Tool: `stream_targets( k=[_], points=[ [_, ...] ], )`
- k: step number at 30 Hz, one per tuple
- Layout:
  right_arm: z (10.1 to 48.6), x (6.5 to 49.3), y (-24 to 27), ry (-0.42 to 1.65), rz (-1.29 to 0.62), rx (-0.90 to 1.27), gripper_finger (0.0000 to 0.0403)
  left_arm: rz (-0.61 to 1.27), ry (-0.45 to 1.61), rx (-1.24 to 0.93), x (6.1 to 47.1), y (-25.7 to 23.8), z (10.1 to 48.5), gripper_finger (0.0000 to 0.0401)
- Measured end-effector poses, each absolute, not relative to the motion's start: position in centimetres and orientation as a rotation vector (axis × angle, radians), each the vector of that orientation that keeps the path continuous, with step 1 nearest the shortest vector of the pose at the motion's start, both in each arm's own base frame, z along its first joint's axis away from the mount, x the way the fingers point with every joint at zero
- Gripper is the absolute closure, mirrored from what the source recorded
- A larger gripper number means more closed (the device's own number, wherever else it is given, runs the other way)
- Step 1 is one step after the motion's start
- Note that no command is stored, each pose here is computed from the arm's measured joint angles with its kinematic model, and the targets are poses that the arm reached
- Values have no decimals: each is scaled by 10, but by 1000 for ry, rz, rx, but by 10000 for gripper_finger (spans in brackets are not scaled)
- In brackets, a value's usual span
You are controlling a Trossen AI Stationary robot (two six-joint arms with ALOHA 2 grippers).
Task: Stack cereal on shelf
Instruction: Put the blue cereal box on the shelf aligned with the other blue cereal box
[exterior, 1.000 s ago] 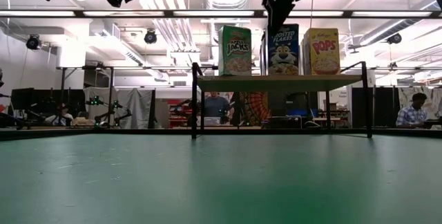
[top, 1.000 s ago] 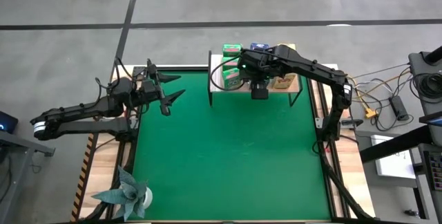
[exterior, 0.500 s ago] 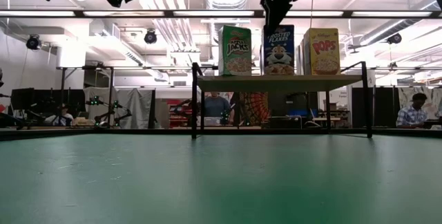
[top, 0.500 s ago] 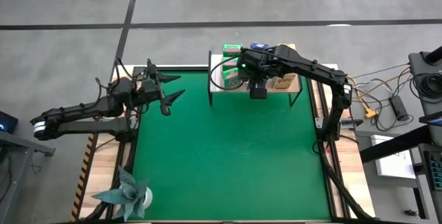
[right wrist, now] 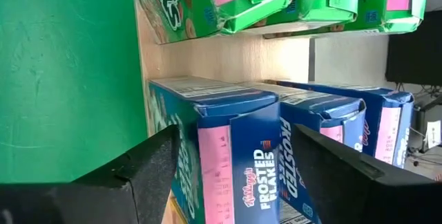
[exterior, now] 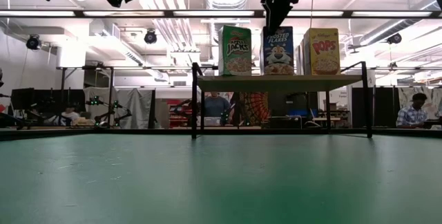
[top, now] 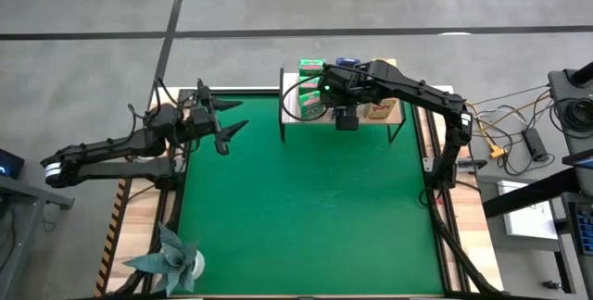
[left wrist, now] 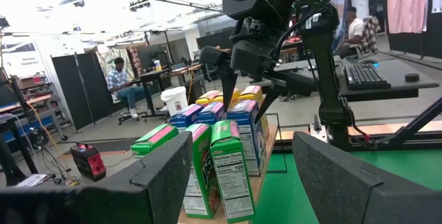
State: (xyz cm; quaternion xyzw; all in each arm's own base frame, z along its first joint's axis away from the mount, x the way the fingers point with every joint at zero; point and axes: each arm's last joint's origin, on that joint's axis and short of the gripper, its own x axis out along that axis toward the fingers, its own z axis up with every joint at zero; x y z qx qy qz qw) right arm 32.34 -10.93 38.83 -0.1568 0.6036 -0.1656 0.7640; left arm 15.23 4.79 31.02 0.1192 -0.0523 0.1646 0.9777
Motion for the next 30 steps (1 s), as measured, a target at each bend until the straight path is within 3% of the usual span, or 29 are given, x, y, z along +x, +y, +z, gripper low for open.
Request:
stream_targets(
  k=[20, 24, 30],
  points=[
    [433, 320, -84, 1131, -366, -349, 159, 332, -105, 244, 152, 48, 310, 168],
    [438, 317, -83, 1121, -367, -338, 193, 332, -105, 244, 152, 48, 310, 168],
    [435, 312, -91, 1159, -398, -296, 295, 332, -105, 244, 152, 48, 310, 168]
  ],
)
